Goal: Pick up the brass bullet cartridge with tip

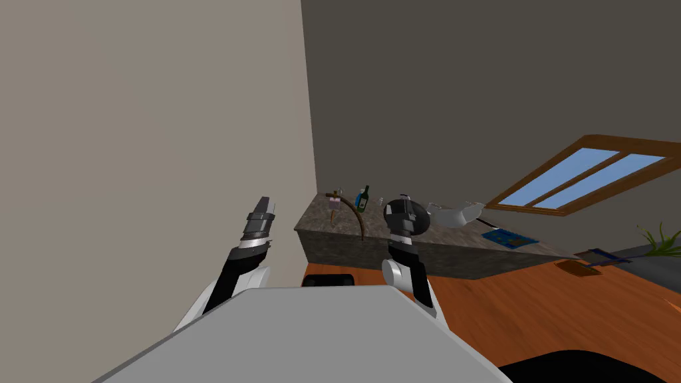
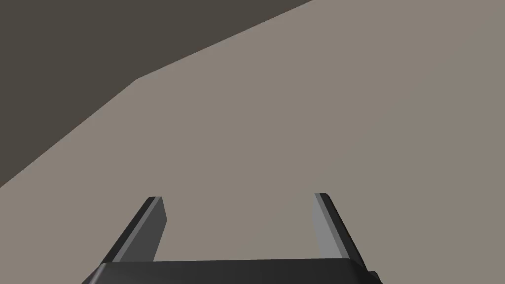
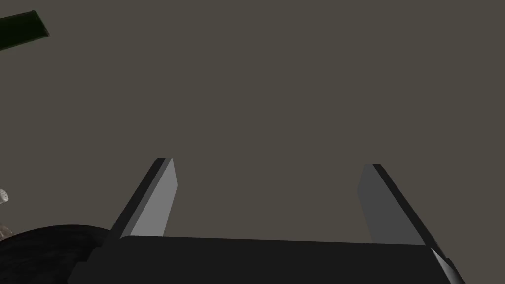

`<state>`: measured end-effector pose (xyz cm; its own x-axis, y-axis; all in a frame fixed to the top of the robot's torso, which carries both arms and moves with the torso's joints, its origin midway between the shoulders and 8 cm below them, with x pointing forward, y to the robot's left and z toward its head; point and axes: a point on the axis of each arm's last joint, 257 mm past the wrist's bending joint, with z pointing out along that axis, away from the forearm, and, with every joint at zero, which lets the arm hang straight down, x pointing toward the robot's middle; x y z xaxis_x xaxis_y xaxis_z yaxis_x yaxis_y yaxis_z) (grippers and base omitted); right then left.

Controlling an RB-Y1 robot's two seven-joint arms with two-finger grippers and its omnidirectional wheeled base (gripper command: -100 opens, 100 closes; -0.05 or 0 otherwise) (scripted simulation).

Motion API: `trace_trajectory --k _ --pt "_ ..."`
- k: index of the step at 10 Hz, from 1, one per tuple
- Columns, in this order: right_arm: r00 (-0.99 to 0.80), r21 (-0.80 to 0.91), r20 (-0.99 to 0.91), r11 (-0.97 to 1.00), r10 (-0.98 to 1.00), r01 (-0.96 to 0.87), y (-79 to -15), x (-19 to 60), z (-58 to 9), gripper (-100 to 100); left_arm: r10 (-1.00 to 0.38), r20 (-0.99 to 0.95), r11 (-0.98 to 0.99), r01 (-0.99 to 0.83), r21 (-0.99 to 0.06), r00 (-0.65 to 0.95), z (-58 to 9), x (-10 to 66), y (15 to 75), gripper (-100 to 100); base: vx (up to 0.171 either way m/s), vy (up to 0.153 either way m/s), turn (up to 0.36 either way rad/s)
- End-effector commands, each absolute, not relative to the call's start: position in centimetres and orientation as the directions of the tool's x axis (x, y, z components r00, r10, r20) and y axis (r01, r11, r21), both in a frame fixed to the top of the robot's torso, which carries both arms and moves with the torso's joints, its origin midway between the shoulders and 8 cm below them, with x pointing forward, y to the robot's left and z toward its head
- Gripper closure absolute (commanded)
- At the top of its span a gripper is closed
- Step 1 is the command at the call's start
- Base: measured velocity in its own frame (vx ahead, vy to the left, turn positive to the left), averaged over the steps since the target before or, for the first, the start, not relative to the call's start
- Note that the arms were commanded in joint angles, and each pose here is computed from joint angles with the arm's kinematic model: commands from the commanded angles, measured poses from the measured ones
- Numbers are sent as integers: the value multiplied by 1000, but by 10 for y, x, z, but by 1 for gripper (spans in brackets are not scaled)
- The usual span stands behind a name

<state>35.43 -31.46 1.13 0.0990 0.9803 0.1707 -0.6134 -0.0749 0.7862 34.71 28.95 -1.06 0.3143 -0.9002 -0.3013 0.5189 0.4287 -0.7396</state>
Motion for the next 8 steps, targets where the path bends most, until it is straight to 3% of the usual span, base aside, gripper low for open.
trace_trajectory --k 1,8 --pt "99 786 171 -75 980 -613 -315 354 11 0 -899 -325 433 493 -754 292 -21 354 293 -100 -7 -35 -121" --pt "99 786 171 -75 980 -613 -315 354 11 0 -892 -414 451 329 -829 181 -82 382 318 -100 -15 -69 -133"
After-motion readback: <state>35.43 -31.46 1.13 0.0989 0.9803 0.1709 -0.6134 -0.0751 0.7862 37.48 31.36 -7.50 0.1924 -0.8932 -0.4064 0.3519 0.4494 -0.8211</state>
